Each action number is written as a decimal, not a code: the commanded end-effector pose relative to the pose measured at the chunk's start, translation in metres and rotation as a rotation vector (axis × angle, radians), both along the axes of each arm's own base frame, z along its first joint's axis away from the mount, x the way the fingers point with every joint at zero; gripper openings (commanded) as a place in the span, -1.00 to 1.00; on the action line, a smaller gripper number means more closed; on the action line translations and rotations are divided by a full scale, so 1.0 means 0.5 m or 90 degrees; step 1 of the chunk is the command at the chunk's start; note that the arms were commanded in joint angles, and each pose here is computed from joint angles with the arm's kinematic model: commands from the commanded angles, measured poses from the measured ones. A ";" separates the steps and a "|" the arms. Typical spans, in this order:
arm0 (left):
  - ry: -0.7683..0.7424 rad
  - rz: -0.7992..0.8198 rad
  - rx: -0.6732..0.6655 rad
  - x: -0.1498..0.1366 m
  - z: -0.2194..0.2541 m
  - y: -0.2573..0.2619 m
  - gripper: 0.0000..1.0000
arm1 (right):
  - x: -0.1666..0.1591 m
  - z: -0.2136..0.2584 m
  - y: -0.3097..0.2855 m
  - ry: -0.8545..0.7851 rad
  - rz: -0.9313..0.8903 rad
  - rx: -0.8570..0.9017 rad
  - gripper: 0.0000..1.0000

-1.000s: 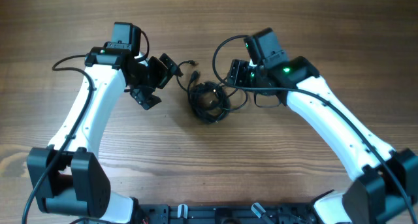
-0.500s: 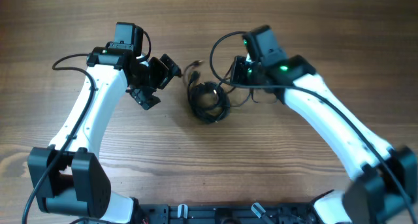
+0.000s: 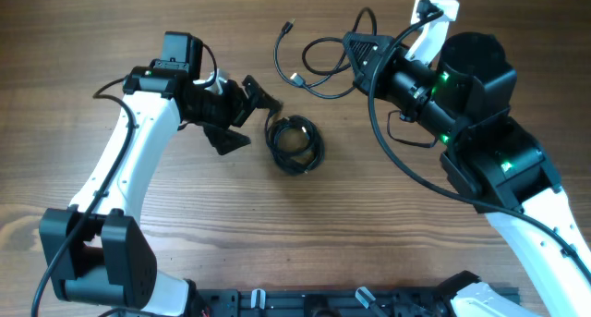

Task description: Untangle cables

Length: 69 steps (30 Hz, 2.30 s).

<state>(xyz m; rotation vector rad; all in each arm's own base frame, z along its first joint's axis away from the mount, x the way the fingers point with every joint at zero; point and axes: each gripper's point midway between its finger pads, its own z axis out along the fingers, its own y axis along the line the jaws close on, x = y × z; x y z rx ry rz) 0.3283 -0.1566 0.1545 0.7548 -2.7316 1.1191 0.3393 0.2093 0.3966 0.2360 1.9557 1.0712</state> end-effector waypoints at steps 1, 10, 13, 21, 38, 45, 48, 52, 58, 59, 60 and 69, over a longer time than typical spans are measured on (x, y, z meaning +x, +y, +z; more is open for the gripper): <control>-0.047 -0.042 -0.094 0.010 0.043 -0.039 1.00 | -0.011 0.015 0.009 0.032 0.011 0.059 -0.91; -0.175 -0.108 -0.224 0.045 0.123 -0.083 0.98 | 0.009 -0.053 0.014 0.112 -0.010 0.044 -0.91; -0.177 -0.089 -0.180 0.058 0.104 -0.072 0.94 | -0.001 -0.042 0.038 0.123 0.031 0.080 -0.92; -0.071 0.044 -0.111 0.078 0.066 -0.059 0.89 | -0.022 0.029 0.080 0.109 0.116 0.186 -0.91; -0.025 0.210 0.235 0.085 -0.057 0.144 -0.92 | 0.009 -0.203 -0.191 0.122 -0.192 -0.430 -0.91; -0.054 0.174 0.189 0.087 -0.037 0.181 -0.92 | -0.005 -0.179 -0.338 0.119 -0.397 -0.623 -0.91; -0.091 0.167 0.130 0.086 0.010 0.186 -0.92 | 0.000 -0.175 -0.337 0.113 -0.403 -0.615 -0.91; -0.116 0.155 0.055 0.076 0.061 0.162 -0.27 | 0.016 -0.198 -0.193 0.102 -0.187 -0.452 -0.91; -0.109 0.093 -0.115 0.053 0.122 0.091 1.00 | 0.011 -0.183 -0.095 0.077 -0.048 -0.345 -0.91; -0.109 0.086 -0.133 0.050 0.130 0.084 1.00 | 0.008 -0.183 -0.088 0.078 -0.035 -0.337 -0.91; -0.108 0.082 -0.144 0.048 0.134 0.080 1.00 | 0.007 -0.182 -0.082 0.080 -0.029 -0.326 -0.91; -0.050 -0.032 -0.260 -0.021 0.181 -0.055 0.88 | 0.005 -0.084 0.023 0.006 0.083 -0.136 -0.91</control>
